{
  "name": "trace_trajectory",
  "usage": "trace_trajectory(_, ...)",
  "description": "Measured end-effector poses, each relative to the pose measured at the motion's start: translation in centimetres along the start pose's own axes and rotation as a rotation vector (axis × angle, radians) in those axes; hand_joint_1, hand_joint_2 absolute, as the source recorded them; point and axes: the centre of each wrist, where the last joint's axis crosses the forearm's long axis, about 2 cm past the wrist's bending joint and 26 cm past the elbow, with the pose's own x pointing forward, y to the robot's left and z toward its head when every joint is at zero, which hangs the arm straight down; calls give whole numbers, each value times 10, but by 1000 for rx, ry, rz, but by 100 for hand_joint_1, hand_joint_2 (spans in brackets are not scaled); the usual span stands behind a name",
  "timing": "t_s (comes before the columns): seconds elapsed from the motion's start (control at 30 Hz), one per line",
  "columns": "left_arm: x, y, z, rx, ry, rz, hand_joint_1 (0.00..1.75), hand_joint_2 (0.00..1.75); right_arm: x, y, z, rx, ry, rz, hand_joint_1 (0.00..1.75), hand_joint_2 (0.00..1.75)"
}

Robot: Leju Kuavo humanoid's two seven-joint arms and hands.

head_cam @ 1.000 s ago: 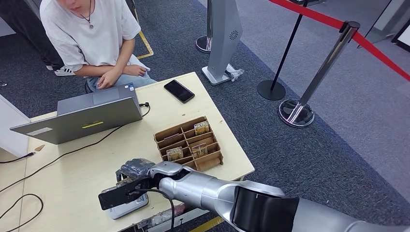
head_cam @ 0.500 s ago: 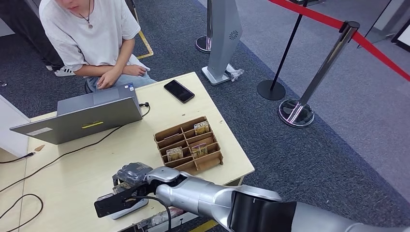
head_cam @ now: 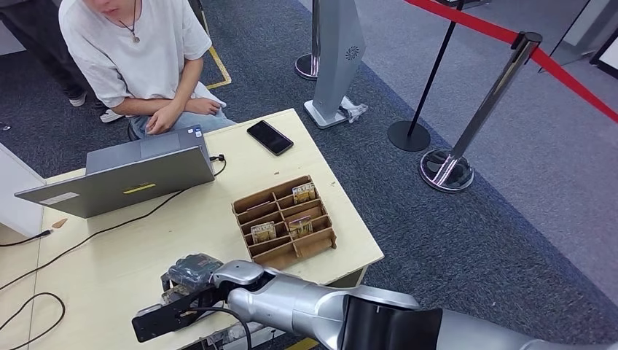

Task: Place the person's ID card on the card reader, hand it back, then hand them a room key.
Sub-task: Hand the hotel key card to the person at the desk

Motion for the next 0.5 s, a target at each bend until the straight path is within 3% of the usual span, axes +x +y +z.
trace_trajectory(0.33, 1, -1, 1, 4, 14, 13, 0, 0, 2, 0, -1, -11, -4, 15, 175, 175)
trace_trajectory(0.5, 1, -1, 1, 2, 19, 12, 0, 0, 2, 1, -1, 48, -27, -78, 175, 175)
